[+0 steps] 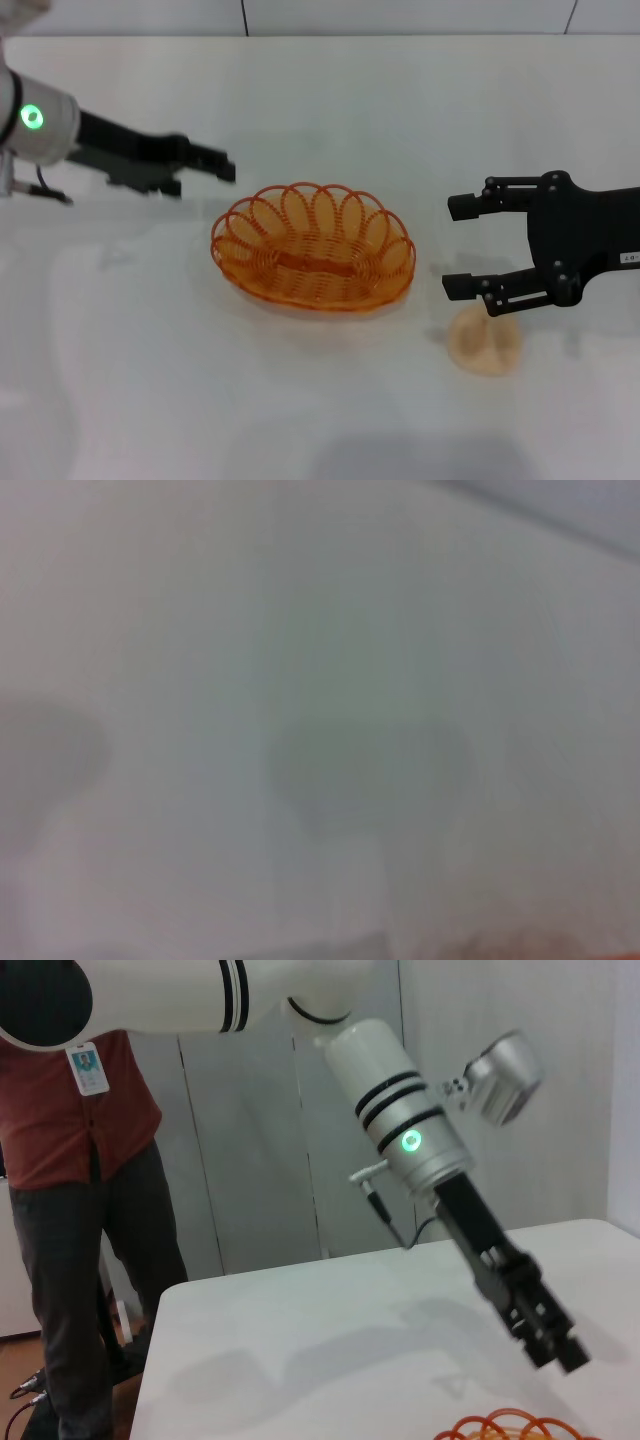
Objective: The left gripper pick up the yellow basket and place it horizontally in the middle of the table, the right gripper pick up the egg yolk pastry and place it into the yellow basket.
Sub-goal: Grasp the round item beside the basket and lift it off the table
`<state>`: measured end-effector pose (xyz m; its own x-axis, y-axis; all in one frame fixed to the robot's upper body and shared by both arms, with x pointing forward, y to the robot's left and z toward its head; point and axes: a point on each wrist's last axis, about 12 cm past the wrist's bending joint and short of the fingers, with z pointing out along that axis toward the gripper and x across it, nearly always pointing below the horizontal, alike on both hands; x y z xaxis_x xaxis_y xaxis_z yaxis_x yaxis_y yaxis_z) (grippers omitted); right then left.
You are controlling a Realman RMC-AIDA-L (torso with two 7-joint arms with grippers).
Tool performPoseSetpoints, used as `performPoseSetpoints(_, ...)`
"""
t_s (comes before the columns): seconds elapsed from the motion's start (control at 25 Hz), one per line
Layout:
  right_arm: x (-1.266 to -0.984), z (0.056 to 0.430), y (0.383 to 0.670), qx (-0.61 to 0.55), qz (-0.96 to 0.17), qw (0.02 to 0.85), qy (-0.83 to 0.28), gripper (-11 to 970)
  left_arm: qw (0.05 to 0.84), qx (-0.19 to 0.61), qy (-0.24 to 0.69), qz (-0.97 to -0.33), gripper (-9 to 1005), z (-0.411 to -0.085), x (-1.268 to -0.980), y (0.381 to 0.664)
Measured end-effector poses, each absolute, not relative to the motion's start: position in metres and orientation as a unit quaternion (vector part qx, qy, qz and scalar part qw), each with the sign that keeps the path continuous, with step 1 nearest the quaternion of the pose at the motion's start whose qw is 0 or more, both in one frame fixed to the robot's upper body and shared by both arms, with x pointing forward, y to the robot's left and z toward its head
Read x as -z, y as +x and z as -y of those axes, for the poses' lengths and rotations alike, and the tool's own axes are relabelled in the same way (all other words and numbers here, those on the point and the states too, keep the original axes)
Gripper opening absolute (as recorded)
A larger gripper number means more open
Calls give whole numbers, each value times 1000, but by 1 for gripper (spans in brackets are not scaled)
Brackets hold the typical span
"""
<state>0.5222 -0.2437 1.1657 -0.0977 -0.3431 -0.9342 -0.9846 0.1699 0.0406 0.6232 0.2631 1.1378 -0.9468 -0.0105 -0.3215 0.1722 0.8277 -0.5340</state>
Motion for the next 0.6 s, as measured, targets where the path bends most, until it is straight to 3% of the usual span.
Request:
performPoseSetpoints(0.28,-1165,244,523,-378,-639,424,-518,829,253,316,78,-911,886,-270,-1166,632)
performPoseSetpoints(0.6,-1164,244,524,-381,-643,423,-513,829,357,409,96,-834,882,-291,-1173,613)
